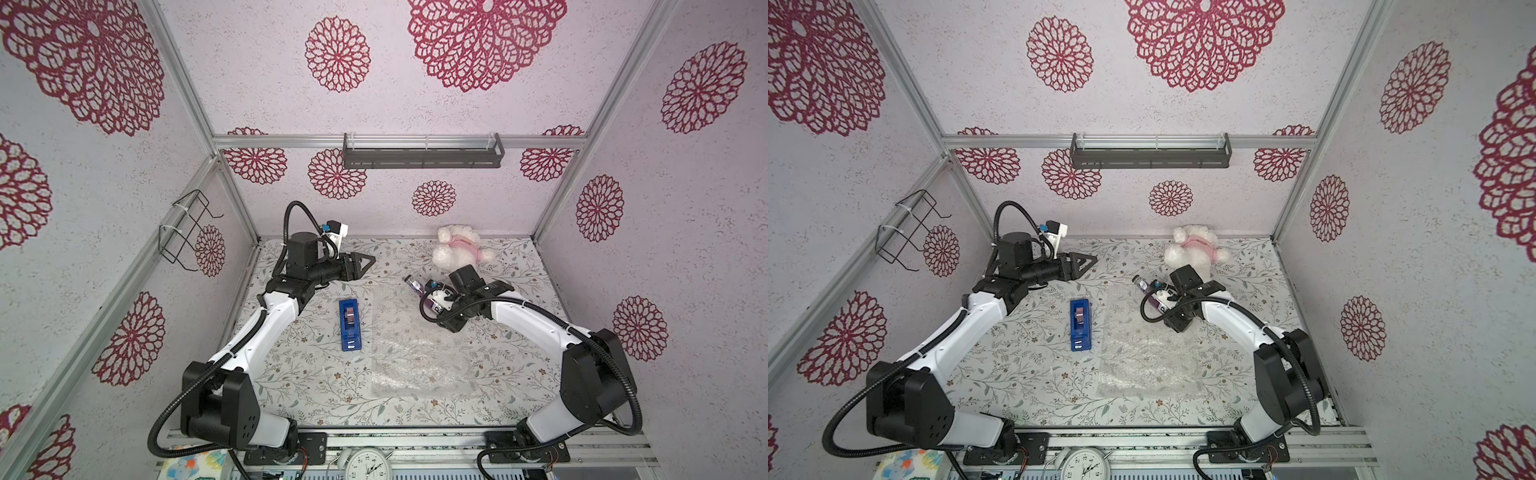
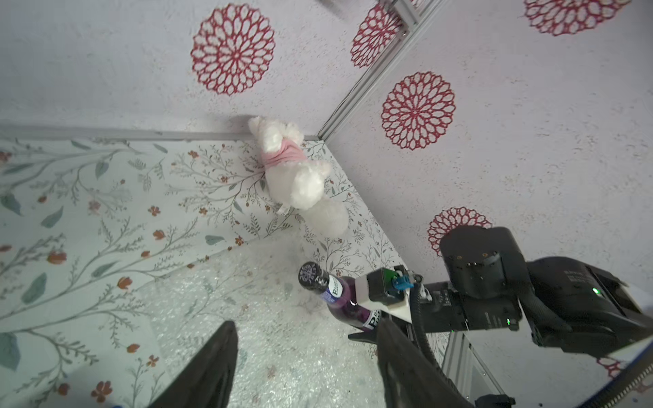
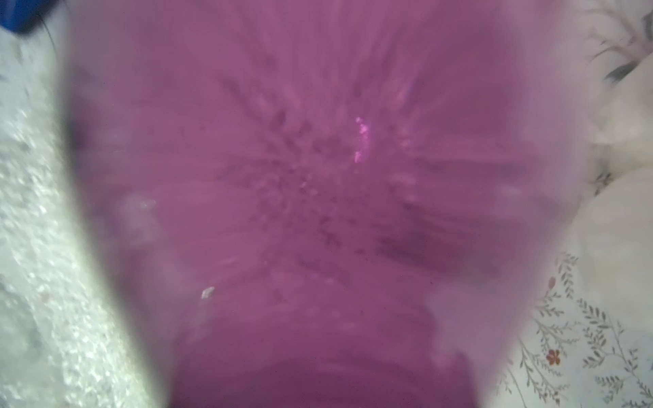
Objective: Wrap wine bottles in bubble wrap
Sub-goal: Place the wine bottle on the bubble wrap.
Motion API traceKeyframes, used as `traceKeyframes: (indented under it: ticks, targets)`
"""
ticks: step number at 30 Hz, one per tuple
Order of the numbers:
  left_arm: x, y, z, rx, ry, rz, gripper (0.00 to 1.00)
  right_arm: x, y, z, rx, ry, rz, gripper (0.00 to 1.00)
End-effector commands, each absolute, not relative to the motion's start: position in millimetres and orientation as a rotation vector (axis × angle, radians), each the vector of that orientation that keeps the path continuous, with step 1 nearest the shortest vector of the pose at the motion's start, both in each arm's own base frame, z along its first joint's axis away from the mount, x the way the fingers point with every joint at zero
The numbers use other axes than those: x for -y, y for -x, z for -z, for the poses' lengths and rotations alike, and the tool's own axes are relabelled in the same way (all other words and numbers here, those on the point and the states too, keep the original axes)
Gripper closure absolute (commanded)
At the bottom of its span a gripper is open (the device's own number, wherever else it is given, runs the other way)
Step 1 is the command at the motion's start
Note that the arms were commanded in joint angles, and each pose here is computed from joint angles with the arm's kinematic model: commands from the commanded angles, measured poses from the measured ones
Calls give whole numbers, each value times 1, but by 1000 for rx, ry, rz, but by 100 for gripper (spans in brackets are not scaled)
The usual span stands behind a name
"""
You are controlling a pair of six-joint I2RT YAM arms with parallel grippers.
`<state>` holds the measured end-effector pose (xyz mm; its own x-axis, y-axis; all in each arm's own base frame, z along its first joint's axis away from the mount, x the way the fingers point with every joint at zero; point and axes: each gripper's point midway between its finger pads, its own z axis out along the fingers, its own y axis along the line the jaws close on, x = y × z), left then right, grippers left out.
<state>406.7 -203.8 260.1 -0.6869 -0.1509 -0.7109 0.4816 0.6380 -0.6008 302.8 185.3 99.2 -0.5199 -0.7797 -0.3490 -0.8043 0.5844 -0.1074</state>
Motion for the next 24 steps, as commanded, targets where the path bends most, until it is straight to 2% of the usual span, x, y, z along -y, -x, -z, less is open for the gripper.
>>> traceKeyframes:
  ticks: [1,5,12,18,24]
  targets:
    - [213,-412,-195,-2339,-167,1048,49,-171,-292,-115,-2409,1382,42,83]
    - [235,-415,-139,-2563,-110,993,55,-173,-281,-114,-2417,1400,47,83]
    - [266,-403,-61,-2824,-220,734,56,-179,-273,-110,-2434,1413,64,83]
    - [266,-408,-29,-2879,-273,606,60,-189,-271,-102,-2398,1509,100,83]
    - [253,-430,-14,-2883,-254,551,60,-216,-262,-97,-2270,1660,-20,82]
